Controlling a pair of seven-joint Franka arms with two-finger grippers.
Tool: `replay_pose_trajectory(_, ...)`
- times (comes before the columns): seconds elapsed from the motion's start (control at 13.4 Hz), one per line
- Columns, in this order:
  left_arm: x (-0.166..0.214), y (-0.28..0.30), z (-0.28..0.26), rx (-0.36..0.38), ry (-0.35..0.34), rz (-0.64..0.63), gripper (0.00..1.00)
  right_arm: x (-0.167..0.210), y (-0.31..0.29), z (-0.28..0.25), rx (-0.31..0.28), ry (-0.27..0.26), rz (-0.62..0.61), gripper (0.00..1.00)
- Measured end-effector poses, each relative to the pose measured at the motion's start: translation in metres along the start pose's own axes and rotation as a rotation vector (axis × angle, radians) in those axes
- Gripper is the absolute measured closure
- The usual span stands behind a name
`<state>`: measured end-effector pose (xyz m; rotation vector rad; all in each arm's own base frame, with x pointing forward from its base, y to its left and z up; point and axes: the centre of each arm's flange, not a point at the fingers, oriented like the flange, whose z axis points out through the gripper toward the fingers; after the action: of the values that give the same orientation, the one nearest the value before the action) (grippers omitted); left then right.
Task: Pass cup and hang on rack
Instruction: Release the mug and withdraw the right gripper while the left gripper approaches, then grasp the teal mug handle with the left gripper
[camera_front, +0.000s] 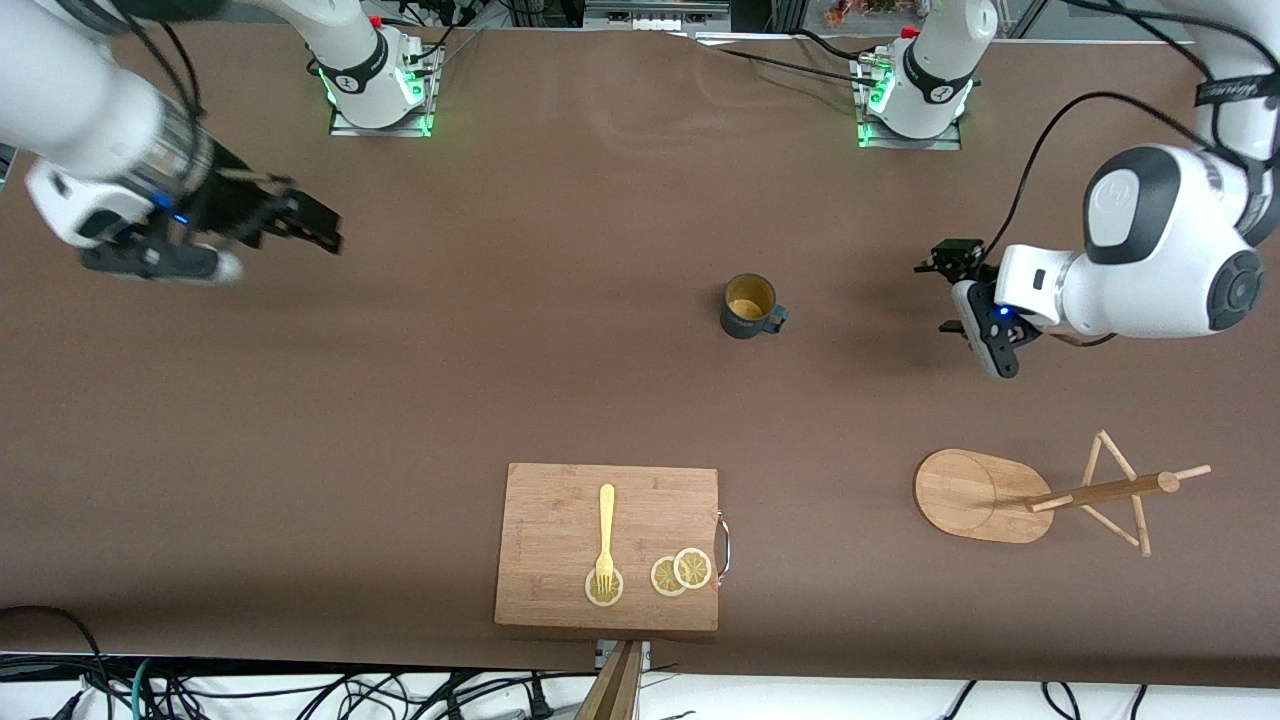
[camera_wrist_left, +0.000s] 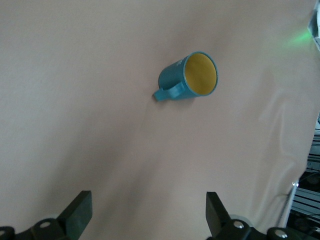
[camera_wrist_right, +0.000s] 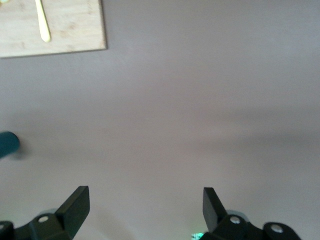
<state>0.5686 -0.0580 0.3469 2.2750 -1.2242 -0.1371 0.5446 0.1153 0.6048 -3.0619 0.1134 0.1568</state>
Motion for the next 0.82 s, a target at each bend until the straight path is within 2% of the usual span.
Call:
replay_pose_trajectory(0.22,-0.007,-0.022,0.059,-0.061,0.17,0.156,0.0,-0.006,0.065,-0.01,-0.019,-0.015,-0.031,0.0)
replay_pose_trajectory(0.37,-0.006,-0.031,0.096,-0.089,0.249,0.289,0.0,-0.001,0.096,-0.009,-0.016,-0.022,-0.063,0.0)
replay_pose_trajectory(0.52,0.002,-0.039,0.133,-0.09,0.364,0.433,0.0,-0.001,0.108,-0.01,-0.016,-0.021,-0.078,0.0)
replay_pose_trajectory(0.67,0.013,-0.043,0.175,-0.076,0.521,0.577,0.0,-0.003,0.105,-0.011,-0.021,-0.022,-0.084,0.0)
replay_pose_trajectory(0.82,0.017,-0.04,0.211,-0.075,0.611,0.653,0.0,-0.004,0.1,-0.011,-0.024,-0.023,-0.092,0.0)
